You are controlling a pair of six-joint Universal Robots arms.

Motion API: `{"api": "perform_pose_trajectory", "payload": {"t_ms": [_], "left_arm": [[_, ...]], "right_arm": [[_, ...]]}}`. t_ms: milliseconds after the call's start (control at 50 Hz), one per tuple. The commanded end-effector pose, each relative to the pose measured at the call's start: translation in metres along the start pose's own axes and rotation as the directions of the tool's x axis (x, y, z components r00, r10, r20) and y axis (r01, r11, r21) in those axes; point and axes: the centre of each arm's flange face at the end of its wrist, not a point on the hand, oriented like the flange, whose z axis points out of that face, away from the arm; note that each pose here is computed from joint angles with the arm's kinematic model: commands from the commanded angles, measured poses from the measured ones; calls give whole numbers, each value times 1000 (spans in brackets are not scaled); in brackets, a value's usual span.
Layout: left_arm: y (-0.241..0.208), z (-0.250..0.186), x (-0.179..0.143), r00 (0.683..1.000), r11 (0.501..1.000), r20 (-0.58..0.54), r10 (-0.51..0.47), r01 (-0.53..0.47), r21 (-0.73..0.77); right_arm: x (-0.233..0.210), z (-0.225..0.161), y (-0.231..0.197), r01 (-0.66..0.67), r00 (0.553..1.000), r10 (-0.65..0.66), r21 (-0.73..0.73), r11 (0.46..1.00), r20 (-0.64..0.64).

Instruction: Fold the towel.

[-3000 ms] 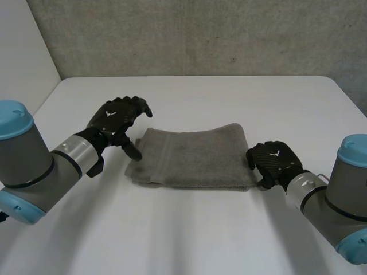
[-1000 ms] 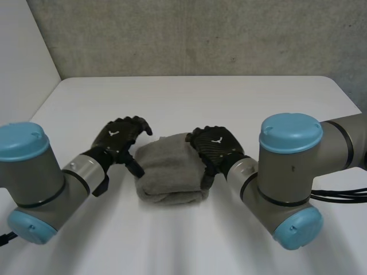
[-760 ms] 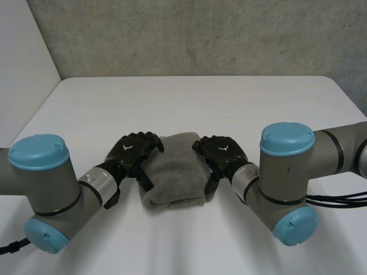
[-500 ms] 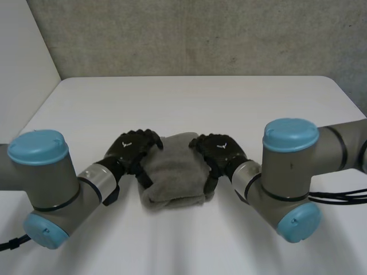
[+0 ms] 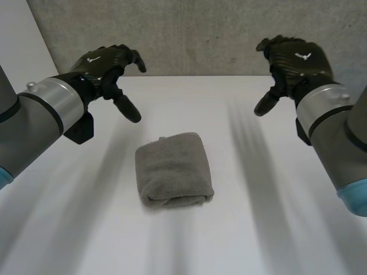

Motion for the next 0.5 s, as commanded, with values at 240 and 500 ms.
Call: {"api": "perform_pose_trajectory", "payload": {"t_ms": [240,500], "left_arm": [[6,-1,-13,993,999,111,-36,38,-20],[3,-4,-12,993,999,111,-38,39,-9]], "right_arm": [[2,-1,-1,8,1000,-8,-15,1000,9],[-2,0,2,1,998,0,-18,1000,56]]}}
